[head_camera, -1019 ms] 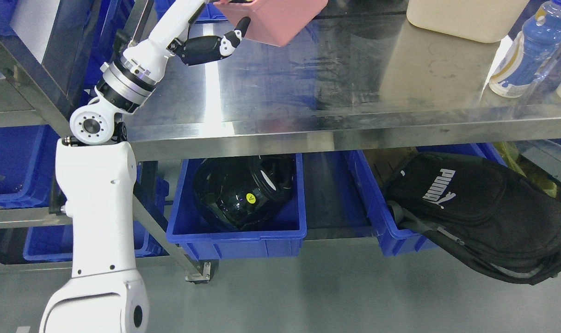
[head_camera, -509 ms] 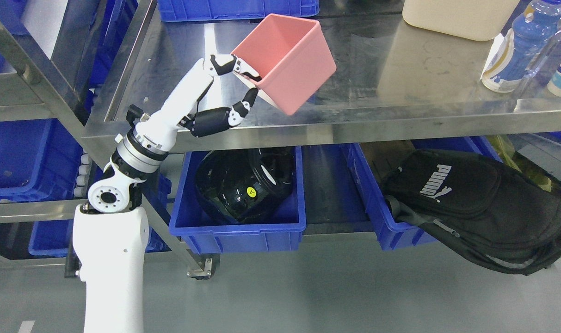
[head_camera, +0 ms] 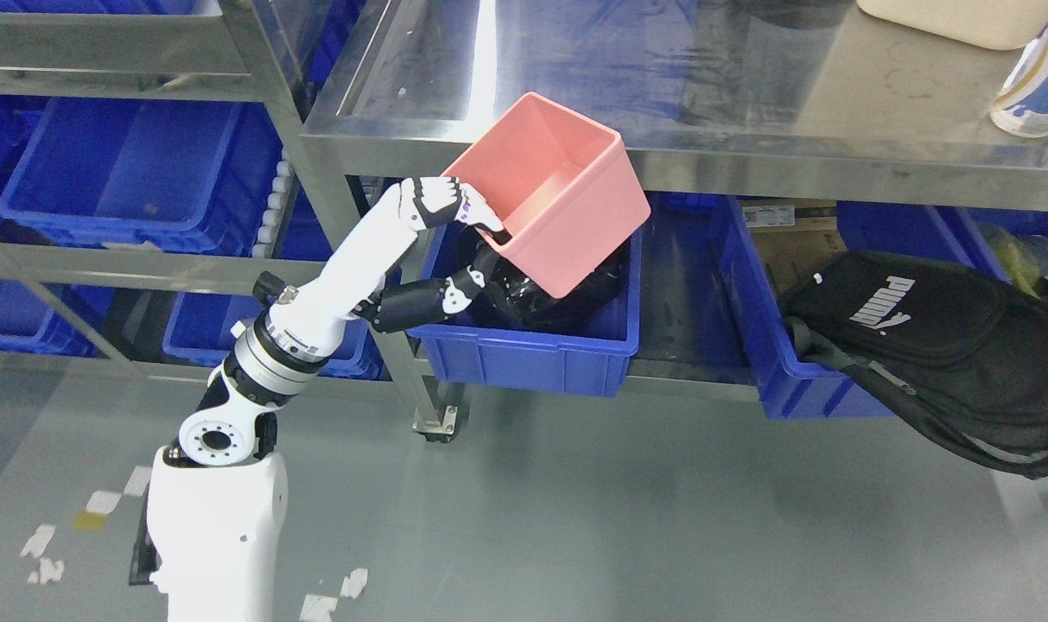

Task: Place storage box into left shelf container
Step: 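Hold the pink box aloft in the left hand while turning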

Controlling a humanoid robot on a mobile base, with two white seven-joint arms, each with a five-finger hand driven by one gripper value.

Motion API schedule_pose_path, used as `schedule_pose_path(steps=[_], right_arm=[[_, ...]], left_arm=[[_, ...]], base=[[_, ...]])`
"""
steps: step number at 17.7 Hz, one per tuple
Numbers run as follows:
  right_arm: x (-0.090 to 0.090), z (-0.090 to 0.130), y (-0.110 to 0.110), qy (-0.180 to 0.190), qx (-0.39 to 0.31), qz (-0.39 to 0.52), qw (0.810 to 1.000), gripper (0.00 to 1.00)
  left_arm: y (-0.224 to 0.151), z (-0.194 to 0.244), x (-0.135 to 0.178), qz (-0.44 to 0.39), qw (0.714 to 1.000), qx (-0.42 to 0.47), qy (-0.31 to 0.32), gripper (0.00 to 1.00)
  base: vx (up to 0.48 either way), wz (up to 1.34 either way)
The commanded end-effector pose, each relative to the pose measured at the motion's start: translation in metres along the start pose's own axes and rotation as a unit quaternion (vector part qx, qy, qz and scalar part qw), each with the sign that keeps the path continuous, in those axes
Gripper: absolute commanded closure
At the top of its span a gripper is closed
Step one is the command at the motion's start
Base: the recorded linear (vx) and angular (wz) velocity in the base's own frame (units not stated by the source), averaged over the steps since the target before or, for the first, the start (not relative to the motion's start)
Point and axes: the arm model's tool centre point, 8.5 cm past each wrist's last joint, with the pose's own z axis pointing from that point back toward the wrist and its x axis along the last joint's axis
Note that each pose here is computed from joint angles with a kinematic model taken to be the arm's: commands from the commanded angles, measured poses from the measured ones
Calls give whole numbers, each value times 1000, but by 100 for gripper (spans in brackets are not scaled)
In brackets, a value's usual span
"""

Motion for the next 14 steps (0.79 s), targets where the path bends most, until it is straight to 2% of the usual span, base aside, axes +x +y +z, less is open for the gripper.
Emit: schedule_pose_path(steps=[1, 6, 14], right_arm=[[2, 0, -11, -6, -9, -1, 1000, 0], [2, 0, -11, -6, -9, -1, 1000, 0], [2, 0, -11, -6, -9, -1, 1000, 0]], left_arm=[[-5, 14, 13, -7, 1000, -6, 4, 99], [-9, 18, 12, 0, 1000, -7, 10, 99], [-5, 23, 11, -3, 1000, 0, 17, 98]], base=[[-183, 358], [-124, 484], [-68, 921]])
